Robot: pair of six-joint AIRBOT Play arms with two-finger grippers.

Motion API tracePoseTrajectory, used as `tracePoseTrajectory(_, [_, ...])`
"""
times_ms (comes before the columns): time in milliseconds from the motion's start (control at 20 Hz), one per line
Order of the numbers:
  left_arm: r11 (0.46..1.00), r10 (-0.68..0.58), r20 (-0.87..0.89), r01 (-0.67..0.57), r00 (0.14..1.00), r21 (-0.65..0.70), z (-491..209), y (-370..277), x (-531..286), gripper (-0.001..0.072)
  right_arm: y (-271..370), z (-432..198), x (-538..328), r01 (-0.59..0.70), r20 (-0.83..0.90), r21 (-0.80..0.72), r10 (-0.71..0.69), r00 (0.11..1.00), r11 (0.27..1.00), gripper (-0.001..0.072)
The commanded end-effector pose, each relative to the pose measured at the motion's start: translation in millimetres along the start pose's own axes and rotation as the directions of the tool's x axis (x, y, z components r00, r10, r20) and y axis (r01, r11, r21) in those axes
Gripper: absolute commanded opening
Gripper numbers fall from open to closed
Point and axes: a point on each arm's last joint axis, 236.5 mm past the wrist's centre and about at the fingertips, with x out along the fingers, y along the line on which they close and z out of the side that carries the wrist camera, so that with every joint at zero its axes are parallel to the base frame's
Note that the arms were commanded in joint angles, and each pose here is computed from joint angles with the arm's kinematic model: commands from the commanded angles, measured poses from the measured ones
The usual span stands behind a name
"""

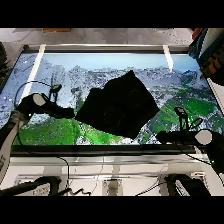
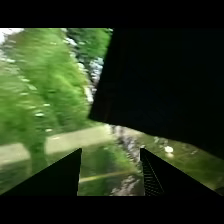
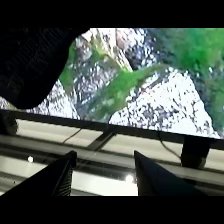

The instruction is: Fold the clothes and pants, and hang the long-sleeved shirts on hangers.

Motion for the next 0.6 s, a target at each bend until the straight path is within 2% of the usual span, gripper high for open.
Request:
tracePoseTrajectory(0, [0.982, -0.142, -0.049, 0.135, 0.989, -0.129, -5.2, -16.4, 35.0, 0.0428, -1.1, 10.3, 1.6, 0.001, 0.05, 0.009, -0.002, 0.999, 1.0, 0.0422])
tracePoseTrajectory(100, [0.971, -0.166, -0.061, 0.152, 0.984, -0.184, -7.3, -10.6, 46.2, 0.0433, -1.5, 12.3, 1.6, 0.003, 0.059, 0.009, -0.003, 0.998, 1.0, 0.0421])
tracePoseTrajectory(450, [0.959, -0.154, -0.035, 0.14, 0.988, -0.246, -0.7, -1.9, 58.1, 0.0437, -4.6, 30.3, -0.3, 0.015, 0.135, 0.011, -0.017, 0.991, 1.0, 0.042])
tracePoseTrajectory(500, [0.955, -0.148, -0.029, 0.135, 0.989, -0.263, 0.6, -1.6, 61.2, 0.055, -5.1, 33.3, -0.6, 0.017, 0.148, 0.012, -0.019, 0.989, 1.0, 0.042])
tracePoseTrajectory(550, [0.95, -0.145, -0.017, 0.134, 0.989, -0.282, 3.7, -2.9, 64.6, 0.0707, -6.0, 37.2, -1.3, 0.019, 0.164, 0.024, -0.023, 0.986, 1.0, 0.0422])
